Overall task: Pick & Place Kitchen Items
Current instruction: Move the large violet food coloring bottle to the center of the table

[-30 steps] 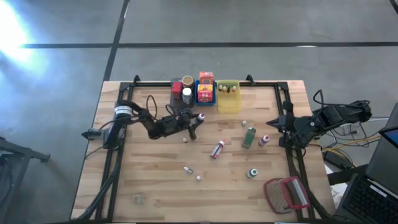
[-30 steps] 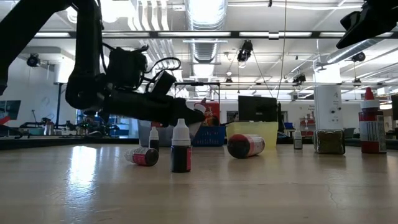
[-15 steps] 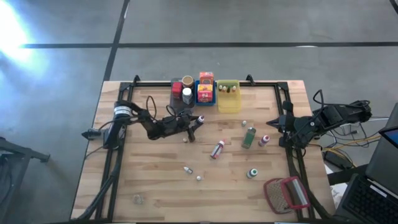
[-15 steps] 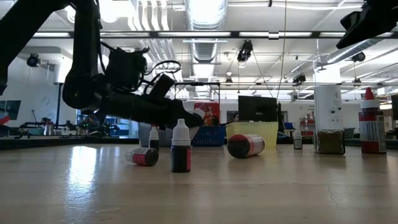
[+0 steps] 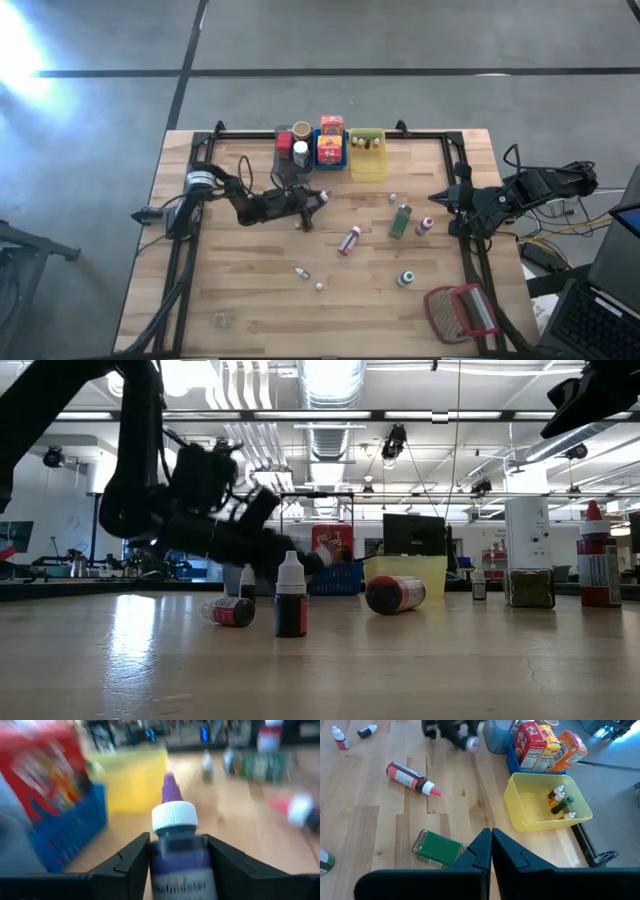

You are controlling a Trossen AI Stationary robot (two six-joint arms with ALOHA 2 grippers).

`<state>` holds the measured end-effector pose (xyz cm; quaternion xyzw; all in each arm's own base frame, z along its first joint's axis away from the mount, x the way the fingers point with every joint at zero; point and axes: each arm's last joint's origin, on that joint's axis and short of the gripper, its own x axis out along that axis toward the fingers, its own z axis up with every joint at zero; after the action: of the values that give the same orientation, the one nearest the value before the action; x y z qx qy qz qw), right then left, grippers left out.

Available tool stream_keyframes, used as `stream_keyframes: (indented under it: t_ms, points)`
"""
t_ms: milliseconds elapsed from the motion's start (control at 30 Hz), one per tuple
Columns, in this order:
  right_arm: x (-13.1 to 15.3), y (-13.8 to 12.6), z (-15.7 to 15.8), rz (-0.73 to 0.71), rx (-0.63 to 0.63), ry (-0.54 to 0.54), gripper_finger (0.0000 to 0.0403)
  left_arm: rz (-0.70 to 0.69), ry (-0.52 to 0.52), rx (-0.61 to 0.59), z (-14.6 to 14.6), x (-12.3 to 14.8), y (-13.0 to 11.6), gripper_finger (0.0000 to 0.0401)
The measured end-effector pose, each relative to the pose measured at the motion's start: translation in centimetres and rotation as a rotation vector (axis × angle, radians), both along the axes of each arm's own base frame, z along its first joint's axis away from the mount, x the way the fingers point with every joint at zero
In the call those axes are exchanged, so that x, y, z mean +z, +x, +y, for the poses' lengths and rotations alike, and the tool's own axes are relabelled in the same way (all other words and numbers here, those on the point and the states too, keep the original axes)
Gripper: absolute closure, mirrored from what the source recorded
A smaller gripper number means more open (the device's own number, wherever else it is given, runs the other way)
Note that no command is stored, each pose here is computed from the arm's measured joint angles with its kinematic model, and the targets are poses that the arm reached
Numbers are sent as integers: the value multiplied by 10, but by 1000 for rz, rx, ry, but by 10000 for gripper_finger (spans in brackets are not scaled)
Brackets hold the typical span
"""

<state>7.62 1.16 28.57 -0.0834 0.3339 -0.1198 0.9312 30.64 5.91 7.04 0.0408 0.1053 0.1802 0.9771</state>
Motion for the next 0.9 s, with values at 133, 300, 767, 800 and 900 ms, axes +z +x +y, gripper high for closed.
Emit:
stream_keyframes:
  t_ms: [133,300,767,800,900]
  points:
    - [0,0,0,0,0,0,394,41,2,-13,-3,-5,-2,205]
    - [0,0,0,0,0,0,394,41,15,-20,-5,-4,1,186]
    - [0,0,0,0,0,0,394,58,29,-31,-6,-3,7,178]
    - [0,0,0,0,0,0,394,59,29,-33,-6,-3,8,178]
    - [0,0,0,0,0,0,394,69,28,-34,-6,-3,9,178]
